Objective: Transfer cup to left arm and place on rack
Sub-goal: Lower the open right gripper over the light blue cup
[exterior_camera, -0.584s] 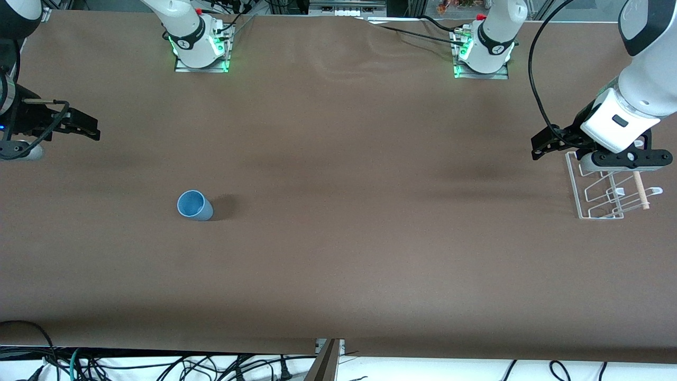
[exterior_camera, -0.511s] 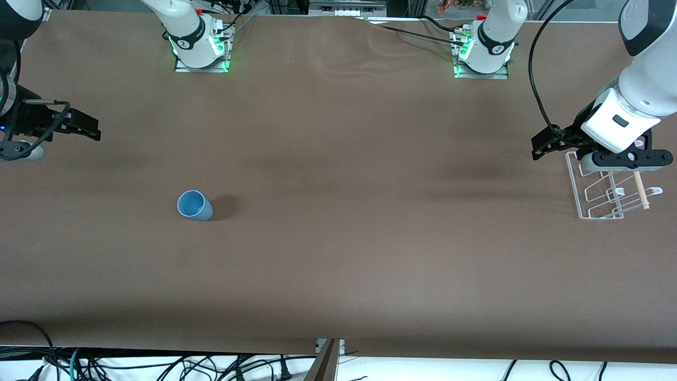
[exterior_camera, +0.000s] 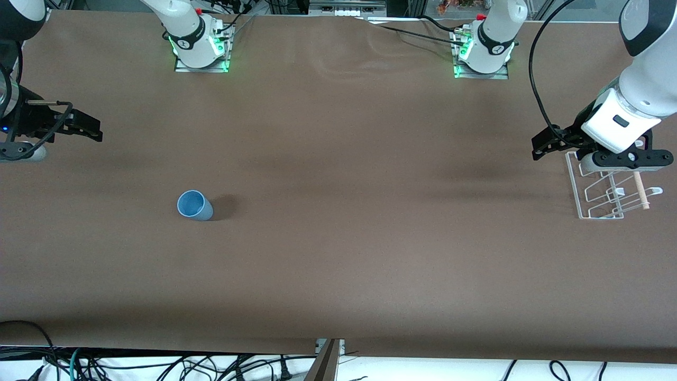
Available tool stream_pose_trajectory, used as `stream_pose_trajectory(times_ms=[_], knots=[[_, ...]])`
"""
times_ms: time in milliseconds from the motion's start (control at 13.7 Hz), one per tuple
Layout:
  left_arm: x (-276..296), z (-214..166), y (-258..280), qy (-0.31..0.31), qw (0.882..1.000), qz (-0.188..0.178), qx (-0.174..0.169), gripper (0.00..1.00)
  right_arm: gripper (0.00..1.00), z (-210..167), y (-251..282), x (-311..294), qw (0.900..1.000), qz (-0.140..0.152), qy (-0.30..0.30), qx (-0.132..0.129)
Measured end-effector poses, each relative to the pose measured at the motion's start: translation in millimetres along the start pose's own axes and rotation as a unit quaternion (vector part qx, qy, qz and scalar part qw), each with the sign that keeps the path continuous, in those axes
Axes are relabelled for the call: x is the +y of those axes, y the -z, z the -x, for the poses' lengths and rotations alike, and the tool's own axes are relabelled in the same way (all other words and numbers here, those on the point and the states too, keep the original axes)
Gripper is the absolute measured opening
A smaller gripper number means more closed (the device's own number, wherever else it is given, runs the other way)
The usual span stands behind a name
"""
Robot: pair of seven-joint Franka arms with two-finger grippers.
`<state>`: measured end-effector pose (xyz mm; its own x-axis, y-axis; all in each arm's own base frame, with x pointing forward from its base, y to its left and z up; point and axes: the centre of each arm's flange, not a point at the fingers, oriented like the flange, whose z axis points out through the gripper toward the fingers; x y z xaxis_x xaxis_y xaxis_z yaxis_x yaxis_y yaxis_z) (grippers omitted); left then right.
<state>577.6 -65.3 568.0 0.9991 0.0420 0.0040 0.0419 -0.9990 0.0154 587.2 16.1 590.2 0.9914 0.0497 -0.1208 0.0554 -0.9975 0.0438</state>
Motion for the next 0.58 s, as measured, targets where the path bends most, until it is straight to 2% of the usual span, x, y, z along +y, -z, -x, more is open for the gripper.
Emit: stream_pose_trajectory(times_ms=[146,292,438,584], knots=[[0,0,0,0.0,1.0,0.0,0.0,1.0,1.0,-10,-15,-1,1.0,0.0,0.001,-0.008],[0,0,0,0.0,1.0,0.0,0.0,1.0,1.0,-28,-34,-3,1.0,0.0,0.002,-0.003],[1,0,0,-0.001,1.0,0.0,0.0,1.0,1.0,-46,-63,-10,1.0,0.001,0.007,-0.014],[2,0,0,-0.002,1.0,0.0,0.0,1.0,1.0,-65,-89,-13,1.0,0.001,0.01,-0.009]])
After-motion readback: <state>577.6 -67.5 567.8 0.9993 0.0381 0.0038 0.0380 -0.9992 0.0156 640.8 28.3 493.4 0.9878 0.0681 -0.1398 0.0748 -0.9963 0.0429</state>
